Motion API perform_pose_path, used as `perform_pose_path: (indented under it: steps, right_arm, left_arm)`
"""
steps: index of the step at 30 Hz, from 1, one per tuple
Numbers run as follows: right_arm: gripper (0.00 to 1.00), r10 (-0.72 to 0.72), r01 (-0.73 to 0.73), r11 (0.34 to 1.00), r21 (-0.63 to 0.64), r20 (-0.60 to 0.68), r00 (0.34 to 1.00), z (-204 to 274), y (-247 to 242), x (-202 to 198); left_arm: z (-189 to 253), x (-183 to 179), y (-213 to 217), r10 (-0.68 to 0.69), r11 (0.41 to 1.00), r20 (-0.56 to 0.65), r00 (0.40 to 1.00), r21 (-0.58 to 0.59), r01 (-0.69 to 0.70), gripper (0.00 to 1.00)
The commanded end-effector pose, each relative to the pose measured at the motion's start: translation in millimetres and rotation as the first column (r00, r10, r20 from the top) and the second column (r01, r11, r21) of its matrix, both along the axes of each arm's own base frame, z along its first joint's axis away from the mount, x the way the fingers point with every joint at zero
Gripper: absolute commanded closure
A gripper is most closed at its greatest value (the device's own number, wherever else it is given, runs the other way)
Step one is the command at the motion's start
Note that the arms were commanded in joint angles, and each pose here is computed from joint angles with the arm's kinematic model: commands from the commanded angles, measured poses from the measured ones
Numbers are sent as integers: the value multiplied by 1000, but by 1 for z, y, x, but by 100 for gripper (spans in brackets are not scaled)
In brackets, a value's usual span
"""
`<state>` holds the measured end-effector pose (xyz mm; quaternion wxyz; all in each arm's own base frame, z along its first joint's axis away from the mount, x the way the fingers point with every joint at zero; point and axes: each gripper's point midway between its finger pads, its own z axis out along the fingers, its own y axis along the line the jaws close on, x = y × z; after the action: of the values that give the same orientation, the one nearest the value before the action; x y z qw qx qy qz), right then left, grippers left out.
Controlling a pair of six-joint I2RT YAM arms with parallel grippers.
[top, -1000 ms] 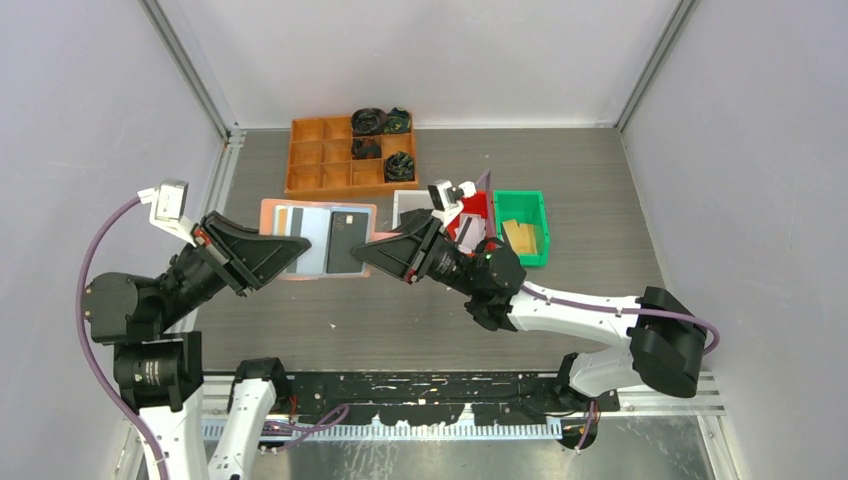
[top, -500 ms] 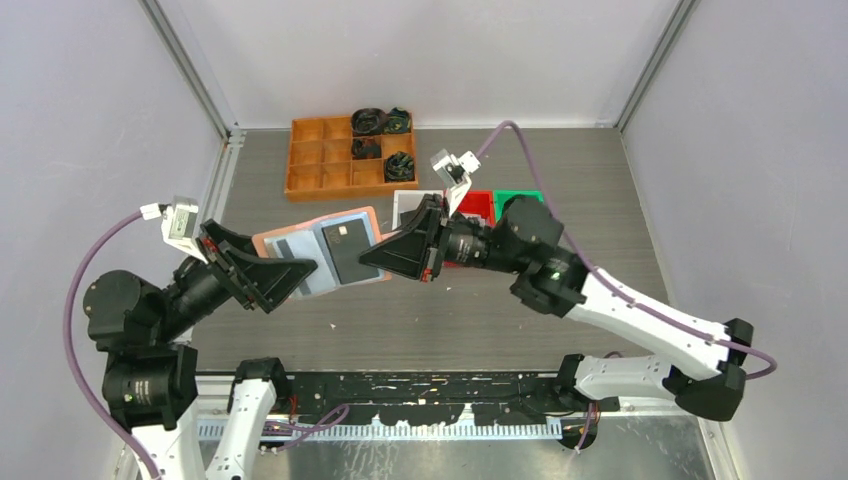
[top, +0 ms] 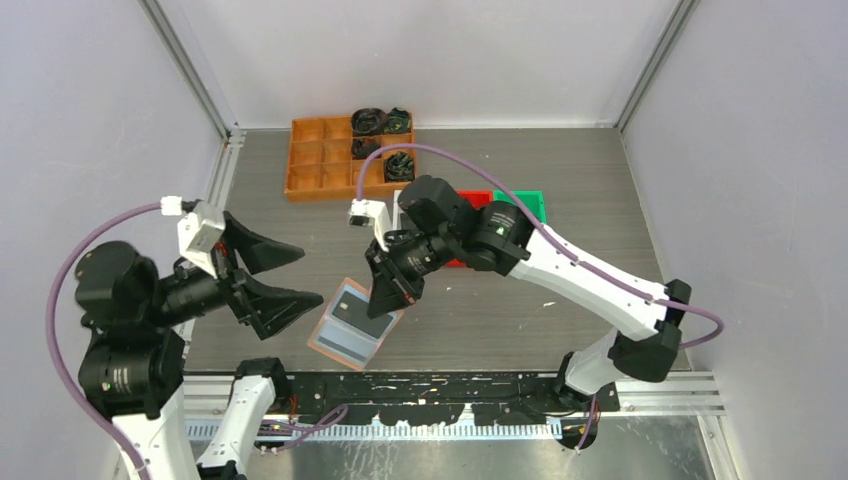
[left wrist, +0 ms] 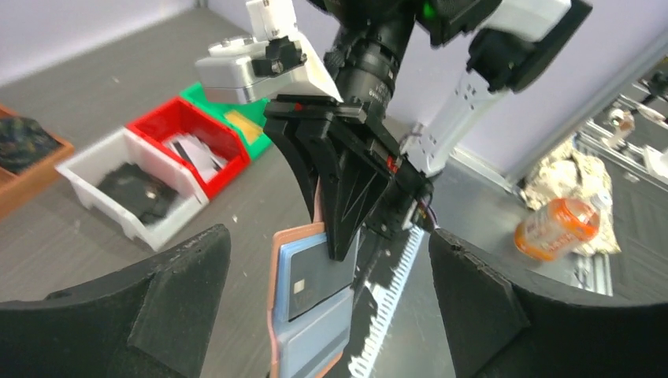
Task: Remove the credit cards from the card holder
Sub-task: Remove the credit card from the card holder.
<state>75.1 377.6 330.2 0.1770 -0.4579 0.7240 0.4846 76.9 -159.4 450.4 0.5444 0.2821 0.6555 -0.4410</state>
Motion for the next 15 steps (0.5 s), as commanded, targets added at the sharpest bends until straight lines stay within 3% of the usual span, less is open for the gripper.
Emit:
perform_pose_path:
  steps: [1,7,15]
  right_arm:
    - [99,153,-159,984,84,67,986,45,-8,-26]
    - [99,241,-246,965,88,57,969,52,1,-37]
    - [99,282,-287,954,87,67,957,59,14,-35]
  left_arm:
    - [-43,-7,-3,-128,990,-117,985,40,134,7]
    - [-69,-13,0,-153,980,-159,975,104,170,14]
    - [-80,-26,-5,-214,973,-231,949,39,229,24]
